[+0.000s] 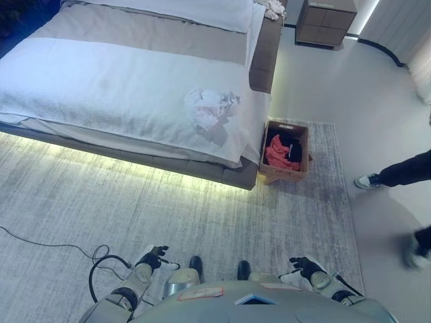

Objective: Put the clothes on the bed into the basket.

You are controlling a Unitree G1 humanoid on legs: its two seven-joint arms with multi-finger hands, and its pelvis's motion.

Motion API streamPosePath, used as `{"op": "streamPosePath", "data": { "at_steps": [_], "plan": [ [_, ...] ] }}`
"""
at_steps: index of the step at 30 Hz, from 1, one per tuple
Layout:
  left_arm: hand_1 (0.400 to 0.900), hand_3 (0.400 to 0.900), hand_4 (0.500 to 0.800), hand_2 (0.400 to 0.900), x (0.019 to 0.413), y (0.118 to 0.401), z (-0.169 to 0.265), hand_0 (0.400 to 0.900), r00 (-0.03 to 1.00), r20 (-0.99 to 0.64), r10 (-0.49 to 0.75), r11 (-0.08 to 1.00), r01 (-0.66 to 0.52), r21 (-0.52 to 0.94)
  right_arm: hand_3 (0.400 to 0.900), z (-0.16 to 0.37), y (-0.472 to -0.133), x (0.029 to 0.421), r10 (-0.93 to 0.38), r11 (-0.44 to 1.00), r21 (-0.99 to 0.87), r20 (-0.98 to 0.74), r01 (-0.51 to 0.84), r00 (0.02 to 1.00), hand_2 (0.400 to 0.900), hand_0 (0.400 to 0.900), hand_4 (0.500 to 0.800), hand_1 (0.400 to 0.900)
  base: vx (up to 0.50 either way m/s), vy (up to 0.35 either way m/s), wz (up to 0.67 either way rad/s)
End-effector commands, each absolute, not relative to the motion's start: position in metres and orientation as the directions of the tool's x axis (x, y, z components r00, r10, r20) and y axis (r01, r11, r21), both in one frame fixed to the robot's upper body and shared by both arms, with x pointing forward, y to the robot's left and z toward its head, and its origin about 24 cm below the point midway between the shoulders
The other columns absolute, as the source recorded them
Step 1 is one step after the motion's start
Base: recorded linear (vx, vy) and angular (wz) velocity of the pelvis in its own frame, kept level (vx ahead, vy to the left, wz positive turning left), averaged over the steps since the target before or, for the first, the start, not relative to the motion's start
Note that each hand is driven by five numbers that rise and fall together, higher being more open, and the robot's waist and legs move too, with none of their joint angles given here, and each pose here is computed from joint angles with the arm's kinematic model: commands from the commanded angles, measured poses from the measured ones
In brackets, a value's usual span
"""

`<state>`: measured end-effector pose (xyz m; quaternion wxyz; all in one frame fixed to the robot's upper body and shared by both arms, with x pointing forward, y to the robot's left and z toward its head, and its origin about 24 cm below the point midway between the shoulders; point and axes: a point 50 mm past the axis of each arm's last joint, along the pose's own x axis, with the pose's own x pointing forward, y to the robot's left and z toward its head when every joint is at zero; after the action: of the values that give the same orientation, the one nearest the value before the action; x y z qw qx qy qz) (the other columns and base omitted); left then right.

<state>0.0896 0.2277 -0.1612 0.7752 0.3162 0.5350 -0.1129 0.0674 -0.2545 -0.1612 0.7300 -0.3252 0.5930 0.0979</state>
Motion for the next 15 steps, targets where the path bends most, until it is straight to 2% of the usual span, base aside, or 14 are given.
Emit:
{"op": "streamPosePath", "data": {
  "at_steps": [1,15],
  "plan": [
    [0.9,0.9,0.8,0.9,0.1028,0.2351,-0.1582,0.9,0.414,-0.888,0.199,0.757,0.51,0.408,0.9,-0.1532,-0.2734,0.0817,-0.294,0.72,-0.417,-0.907,-0.555,0.3,0.9,0.9,0.8,0.9,0.0,0.0,0.0],
    [0.9,0.9,0.8,0.9,0.1025,0.2367,-0.1578,0.9,0.417,-0.886,0.206,0.756,0.507,0.414,0.9,-0.1552,-0.2639,0.084,-0.26,0.726,-0.403,-0.911,-0.557,0.32,0.9,0.9,0.8,0.9,0.001,-0.025,0.0]
  ]
}}
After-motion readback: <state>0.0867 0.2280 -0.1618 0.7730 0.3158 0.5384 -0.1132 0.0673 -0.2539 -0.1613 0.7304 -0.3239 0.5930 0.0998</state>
